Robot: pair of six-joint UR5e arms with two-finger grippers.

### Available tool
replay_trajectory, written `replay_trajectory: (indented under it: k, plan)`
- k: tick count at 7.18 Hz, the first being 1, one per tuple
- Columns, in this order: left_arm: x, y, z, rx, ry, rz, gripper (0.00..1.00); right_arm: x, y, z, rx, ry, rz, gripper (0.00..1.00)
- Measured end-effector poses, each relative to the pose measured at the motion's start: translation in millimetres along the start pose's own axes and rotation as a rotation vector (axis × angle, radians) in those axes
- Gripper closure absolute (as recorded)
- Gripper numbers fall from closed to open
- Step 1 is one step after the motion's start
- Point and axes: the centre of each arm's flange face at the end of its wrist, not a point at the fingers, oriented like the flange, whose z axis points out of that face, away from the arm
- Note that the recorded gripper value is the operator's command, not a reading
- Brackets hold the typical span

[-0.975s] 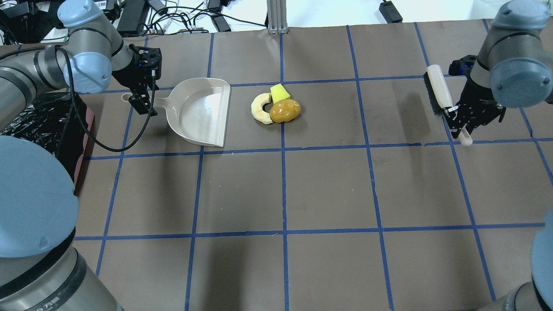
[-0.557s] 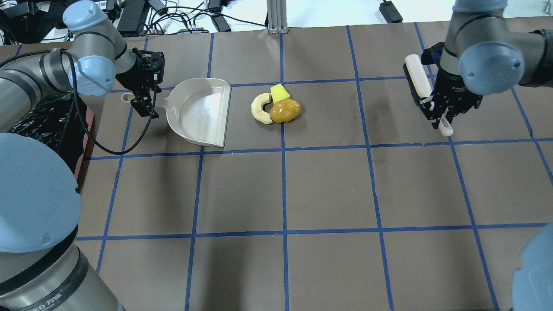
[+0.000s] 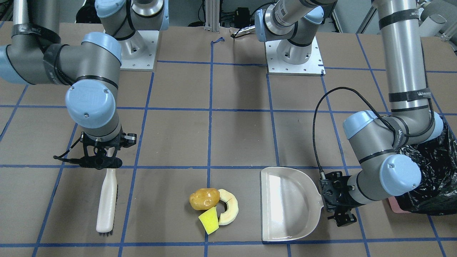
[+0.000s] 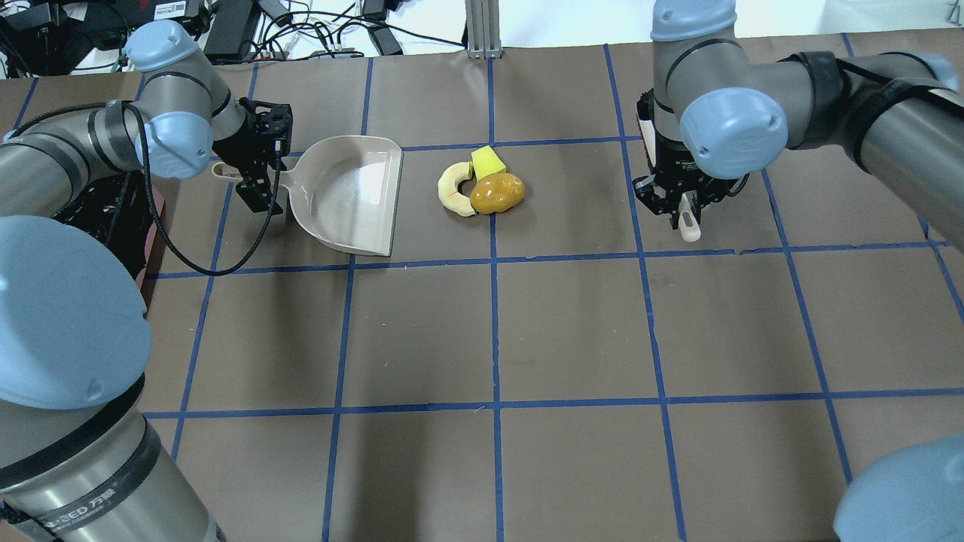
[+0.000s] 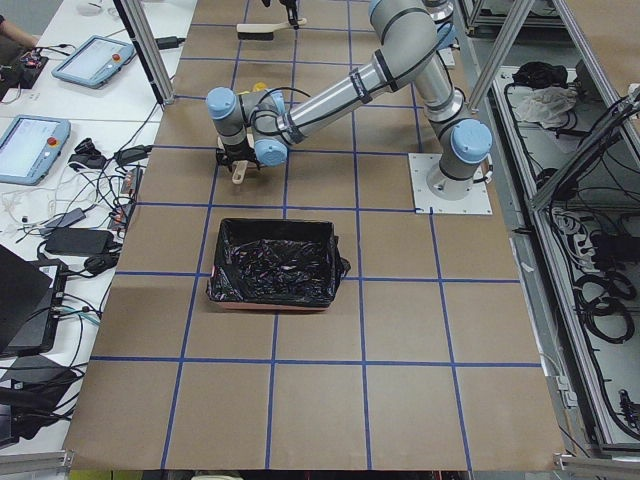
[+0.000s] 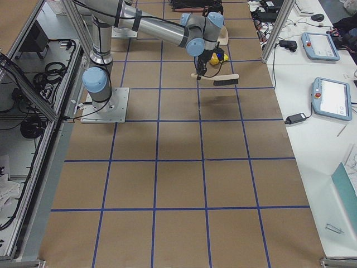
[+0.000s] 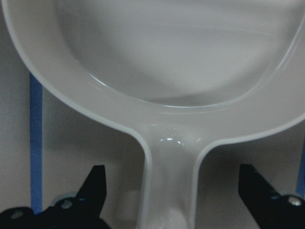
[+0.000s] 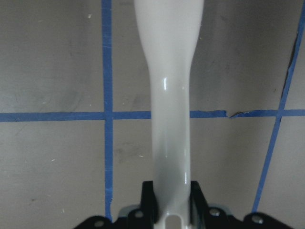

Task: Sweep and dump trash into bin
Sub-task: 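Lift the white brush with the right gripper and move it behind the trash pile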

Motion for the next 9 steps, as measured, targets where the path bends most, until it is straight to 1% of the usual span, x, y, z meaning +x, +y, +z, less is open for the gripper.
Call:
replay_trajectory:
  k: [1, 2, 3, 4, 5, 6, 7, 9]
  plan:
    - [-0.3, -2.8, 6.2, 0.000, 0.007, 0.003, 0.01, -18.9, -4.3, -3.1, -0.026, 0.012, 0.004, 0.97]
    - [0.0, -7.1, 8.6, 0.003, 0.010, 0.007, 0.13, -38.6, -8.4, -6.8, -0.037, 0.023, 0.014, 0.97]
    - [0.5, -10.7, 8.4, 0.010, 0.010, 0.011, 0.30, -56.4, -10.0, -8.3, -0.040, 0.030, 0.034, 0.97]
    - [2.5, -13.2, 5.6, 0.010, 0.008, 0.016, 0.51, -69.8, -9.4, -8.4, -0.040, 0.032, 0.053, 0.98]
    - [5.9, -15.5, 2.6, 0.007, 0.006, 0.030, 0.76, -83.5, -8.1, -7.0, -0.039, 0.034, 0.064, 0.98]
    - [8.1, -17.6, 1.2, 0.004, 0.005, 0.052, 0.94, -97.7, -6.9, -3.7, -0.039, 0.039, 0.078, 0.98]
    - [9.2, -19.4, -0.1, 0.001, 0.003, 0.067, 1.00, -112.7, -6.4, -1.0, -0.038, 0.045, 0.093, 0.98]
    - [10.1, -22.4, -2.0, -0.002, -0.002, 0.080, 1.00, -145.3, -6.2, 3.1, -0.034, 0.054, 0.113, 0.98]
